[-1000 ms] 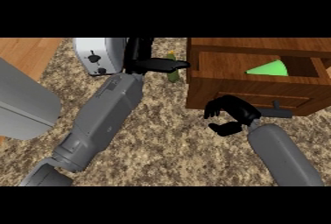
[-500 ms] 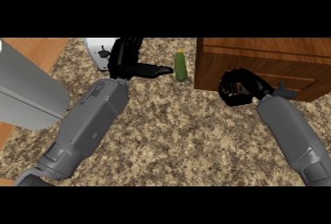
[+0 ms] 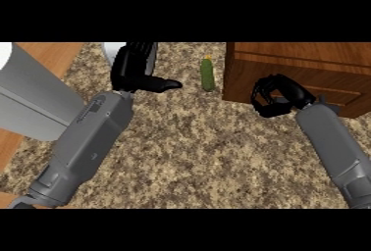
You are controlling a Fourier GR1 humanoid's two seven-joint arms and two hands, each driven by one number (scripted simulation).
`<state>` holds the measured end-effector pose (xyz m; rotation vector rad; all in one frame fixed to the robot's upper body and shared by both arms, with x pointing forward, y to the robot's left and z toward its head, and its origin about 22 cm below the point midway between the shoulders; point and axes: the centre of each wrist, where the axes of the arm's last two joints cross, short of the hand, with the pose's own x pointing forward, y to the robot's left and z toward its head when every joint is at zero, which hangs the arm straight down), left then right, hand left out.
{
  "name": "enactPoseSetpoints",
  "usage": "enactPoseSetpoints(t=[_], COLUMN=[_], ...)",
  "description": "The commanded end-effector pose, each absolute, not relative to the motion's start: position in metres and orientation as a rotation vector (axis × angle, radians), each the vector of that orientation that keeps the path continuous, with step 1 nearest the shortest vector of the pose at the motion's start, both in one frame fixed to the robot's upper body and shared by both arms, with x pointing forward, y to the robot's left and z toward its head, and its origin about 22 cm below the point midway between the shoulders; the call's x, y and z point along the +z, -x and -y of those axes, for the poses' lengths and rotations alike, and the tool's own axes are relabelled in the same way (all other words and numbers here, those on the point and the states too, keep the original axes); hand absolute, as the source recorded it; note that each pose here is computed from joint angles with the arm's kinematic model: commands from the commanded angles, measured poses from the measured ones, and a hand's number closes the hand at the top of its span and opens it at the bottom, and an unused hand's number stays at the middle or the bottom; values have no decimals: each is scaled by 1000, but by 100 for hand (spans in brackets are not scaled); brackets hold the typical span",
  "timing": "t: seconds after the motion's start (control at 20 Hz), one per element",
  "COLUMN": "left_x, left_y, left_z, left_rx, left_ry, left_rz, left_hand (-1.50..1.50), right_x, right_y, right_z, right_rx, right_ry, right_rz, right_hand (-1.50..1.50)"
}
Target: Pick up the cup, place it into the drawer and close the drawer
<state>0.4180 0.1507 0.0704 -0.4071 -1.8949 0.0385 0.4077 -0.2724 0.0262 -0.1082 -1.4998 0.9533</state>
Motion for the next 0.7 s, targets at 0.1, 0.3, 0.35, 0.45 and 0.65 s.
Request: enactPoseSetpoints(t=[0.1, 0.3, 0.35, 0.45, 0.65], left_x=[60, 63, 54, 68, 54], left_y=[-411, -412, -408, -413, -406], left_z=[-158, -164, -158, -168, -166], left_rx=[30, 16, 33, 28, 32], left_ry=[430, 450, 457, 453, 481], left_rz=[1886, 1882, 1873, 1900, 1870], left_hand=[-150, -150, -150, -150, -150], right_x=[111, 125, 124, 120, 124], right_y=[-437, -439, -439, -435, -433], right_z=[313, 315, 311, 320, 325], right_rx=[838, 832, 808, 803, 807], right_ry=[336, 303, 292, 282, 263], right_rz=[1604, 1628, 1644, 1631, 1631], right_hand=[150, 150, 150, 150, 150])
